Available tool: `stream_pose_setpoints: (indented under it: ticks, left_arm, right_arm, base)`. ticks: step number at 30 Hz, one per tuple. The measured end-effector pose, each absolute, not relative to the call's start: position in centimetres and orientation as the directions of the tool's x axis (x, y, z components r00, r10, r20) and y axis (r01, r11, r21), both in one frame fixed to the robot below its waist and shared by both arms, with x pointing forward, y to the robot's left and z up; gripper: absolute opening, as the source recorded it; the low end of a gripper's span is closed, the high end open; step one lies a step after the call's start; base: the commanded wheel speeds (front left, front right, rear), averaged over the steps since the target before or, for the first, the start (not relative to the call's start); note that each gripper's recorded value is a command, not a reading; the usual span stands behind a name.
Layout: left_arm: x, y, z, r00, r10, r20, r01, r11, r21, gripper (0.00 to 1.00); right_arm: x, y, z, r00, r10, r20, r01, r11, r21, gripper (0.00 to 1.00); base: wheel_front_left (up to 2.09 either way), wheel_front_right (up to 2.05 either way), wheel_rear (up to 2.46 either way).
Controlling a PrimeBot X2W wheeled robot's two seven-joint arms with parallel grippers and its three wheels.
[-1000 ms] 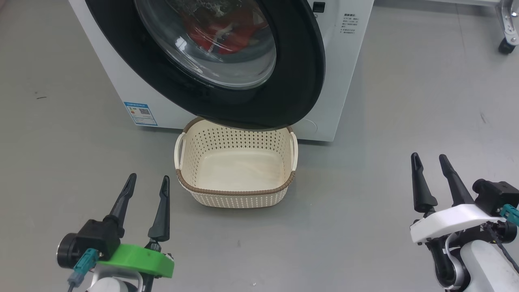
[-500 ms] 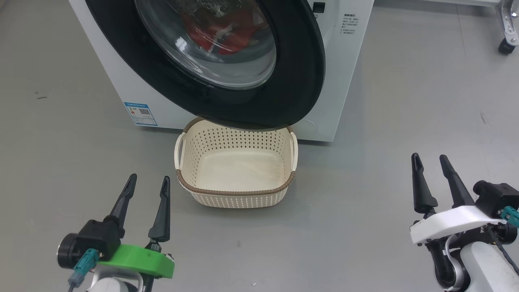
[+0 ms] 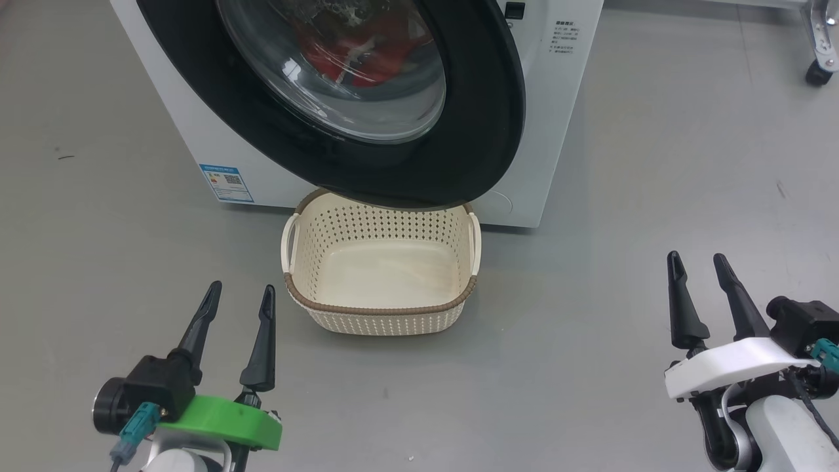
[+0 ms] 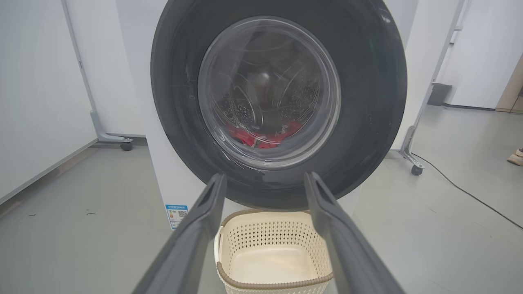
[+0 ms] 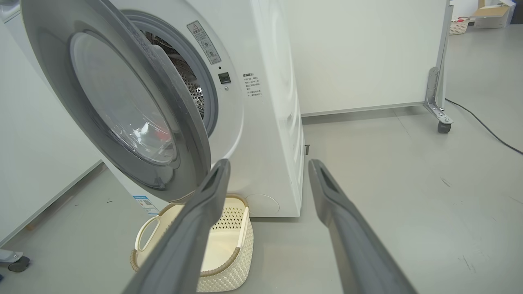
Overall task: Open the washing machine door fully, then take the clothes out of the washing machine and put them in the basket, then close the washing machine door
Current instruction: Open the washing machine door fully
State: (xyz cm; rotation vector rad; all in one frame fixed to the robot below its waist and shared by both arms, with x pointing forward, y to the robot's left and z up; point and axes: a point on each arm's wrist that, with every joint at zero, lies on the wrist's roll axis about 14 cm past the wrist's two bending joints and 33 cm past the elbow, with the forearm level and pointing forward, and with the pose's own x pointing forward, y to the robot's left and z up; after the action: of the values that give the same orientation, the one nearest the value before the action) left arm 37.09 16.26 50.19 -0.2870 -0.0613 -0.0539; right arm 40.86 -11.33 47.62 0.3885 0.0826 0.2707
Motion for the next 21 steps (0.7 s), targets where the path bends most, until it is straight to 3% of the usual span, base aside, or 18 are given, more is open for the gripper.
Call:
stream_pose_setpoints:
  ticks: [21]
  left_arm:
    - [37.2, 16.0, 48.4, 0.998, -0.056, 0.014, 0.058, 0.957, -0.284, 1.0]
  right_arm:
    - [42.4, -10.4, 47.1, 0.945, 0.325, -0.028, -0.296, 0.892, 0.34, 1.0]
  base:
    - [0.0, 0.0, 0.0]
